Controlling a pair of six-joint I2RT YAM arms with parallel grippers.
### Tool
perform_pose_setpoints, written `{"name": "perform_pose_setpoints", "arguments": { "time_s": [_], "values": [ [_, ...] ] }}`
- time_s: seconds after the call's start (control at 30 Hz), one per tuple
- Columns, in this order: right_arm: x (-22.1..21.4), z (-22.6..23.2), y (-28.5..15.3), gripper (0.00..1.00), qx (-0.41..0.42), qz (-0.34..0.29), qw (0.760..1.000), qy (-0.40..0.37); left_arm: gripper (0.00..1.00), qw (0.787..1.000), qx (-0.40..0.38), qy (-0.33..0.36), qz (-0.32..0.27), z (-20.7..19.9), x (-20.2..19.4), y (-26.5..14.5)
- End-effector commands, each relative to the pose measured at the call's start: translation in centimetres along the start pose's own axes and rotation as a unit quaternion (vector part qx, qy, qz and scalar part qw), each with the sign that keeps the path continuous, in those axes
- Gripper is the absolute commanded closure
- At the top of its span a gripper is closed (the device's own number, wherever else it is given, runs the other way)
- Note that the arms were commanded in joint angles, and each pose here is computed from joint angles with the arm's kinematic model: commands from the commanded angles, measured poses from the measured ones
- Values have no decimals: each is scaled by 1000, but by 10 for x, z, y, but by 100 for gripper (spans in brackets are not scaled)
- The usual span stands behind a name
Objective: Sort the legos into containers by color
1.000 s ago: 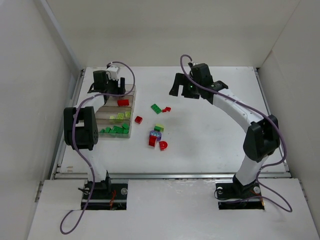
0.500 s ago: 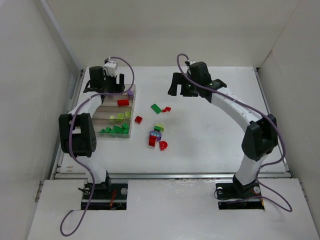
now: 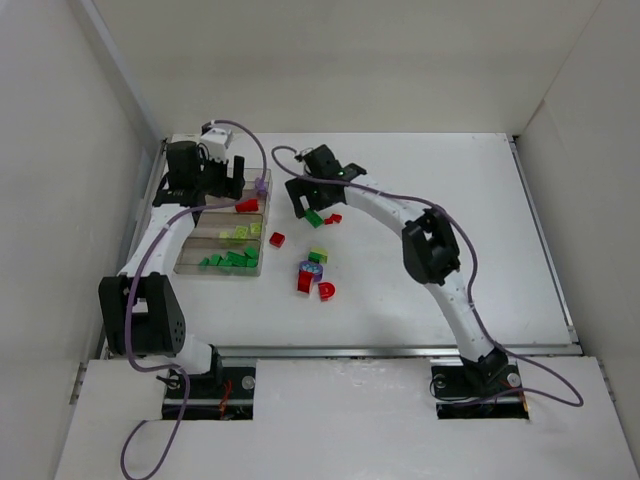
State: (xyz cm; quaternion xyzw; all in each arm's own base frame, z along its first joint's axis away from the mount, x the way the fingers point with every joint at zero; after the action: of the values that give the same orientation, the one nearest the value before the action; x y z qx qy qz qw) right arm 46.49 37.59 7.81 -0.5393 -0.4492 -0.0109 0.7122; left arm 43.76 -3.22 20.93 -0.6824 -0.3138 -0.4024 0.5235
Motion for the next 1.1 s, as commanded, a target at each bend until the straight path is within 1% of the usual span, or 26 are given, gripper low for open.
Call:
{"name": "perform_pose_setpoints", "arguments": {
  "time_s": [0.0, 0.03, 0.13, 0.17, 0.2, 0.27, 0.33, 0.37, 0.4, 0.47, 0.5, 0.6, 0.63, 0.67, 0.77, 0.83, 0.9, 0.97, 1.0, 1.03, 1.07],
  "values": [
    [5, 11, -4, 0, -19, 8, 997, -80, 22, 1000, 5, 3, 1, -1, -6, -11],
    [5, 9, -4, 0, -27, 8, 996, -80, 22, 1000, 10, 2, 6, 1, -11, -10],
    [-14, 15, 1, 2, -38, 39, 994, -90, 22, 1000, 10, -3, -3, 0, -6, -12],
    [-13, 9, 1, 2, -57, 40, 993, -91, 22, 1000, 3, -8, -2, -3, -6, -12],
    [-23, 11, 4, 2, -62, 52, 992, -96, 22, 1000, 3, -8, -2, -3, -6, -12],
    [-30, 9, 8, 5, -69, 62, 991, -97, 22, 1000, -3, -12, -8, -5, -4, -12],
    [-41, 11, 16, 16, -58, 77, 990, -102, 22, 1000, -8, -11, -12, -7, -2, -11],
    [-42, 14, 16, 24, -49, 77, 991, -102, 22, 1000, -8, -16, -12, -7, -2, -11],
    [-47, 18, 18, 40, -35, 82, 991, -101, 22, 1000, -8, -15, -16, -7, 0, -11],
    [-51, 20, 19, 54, -28, 87, 991, -101, 22, 1000, -8, -15, -16, -7, 1, -11],
    [-51, 20, 19, 68, -28, 87, 991, -101, 22, 1000, -14, -15, -16, -9, 0, -11],
    [-51, 20, 19, 85, -28, 87, 991, -101, 23, 999, -28, -5, -16, -13, 1, -11],
    [-49, 20, 20, 90, -29, 83, 991, -101, 23, 999, -36, -1, -5, -15, -5, -12],
    [-49, 23, 20, 100, -24, 82, 992, -96, 24, 998, -52, 23, -4, -23, -5, -14],
    [-24, 26, 5, 100, -20, 46, 995, -89, 24, 991, -116, 61, 26, -42, -23, -17],
    [-8, 29, -8, 100, -11, 17, 996, -88, 24, 980, -162, 108, 37, -60, -32, -19],
    [5, 28, -22, 100, 0, -2, 997, -78, 24, 974, -183, 126, 46, -68, -38, -24],
    [29, 28, -49, 100, 7, -40, 997, -61, 24, 964, -212, 152, 54, -74, -46, -28],
    [36, 18, -59, 100, 10, -52, 997, -53, 24, 961, -220, 161, 52, -75, -44, -30],
    [49, 17, -81, 100, 15, -78, 996, -44, 24, 958, -227, 169, 53, -77, -46, -31],
    [54, 14, -93, 100, 23, -92, 995, -37, 24, 953, -238, 179, 47, -80, -41, -33]
  ]
}}
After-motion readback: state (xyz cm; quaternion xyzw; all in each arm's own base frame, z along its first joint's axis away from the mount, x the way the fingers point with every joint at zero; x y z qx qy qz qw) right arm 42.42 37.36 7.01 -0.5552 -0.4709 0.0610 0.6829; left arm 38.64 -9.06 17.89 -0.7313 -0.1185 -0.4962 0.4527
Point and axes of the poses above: each gripper's point midway between its finger pads, its own y axis out along the fingers, its own z axis along the line the jaws close on, x = y × z, the point moved 1 cm from there along -y, back along the fingers, and after that the axes turned 11 degrees about -y, right-handed, at the moved point
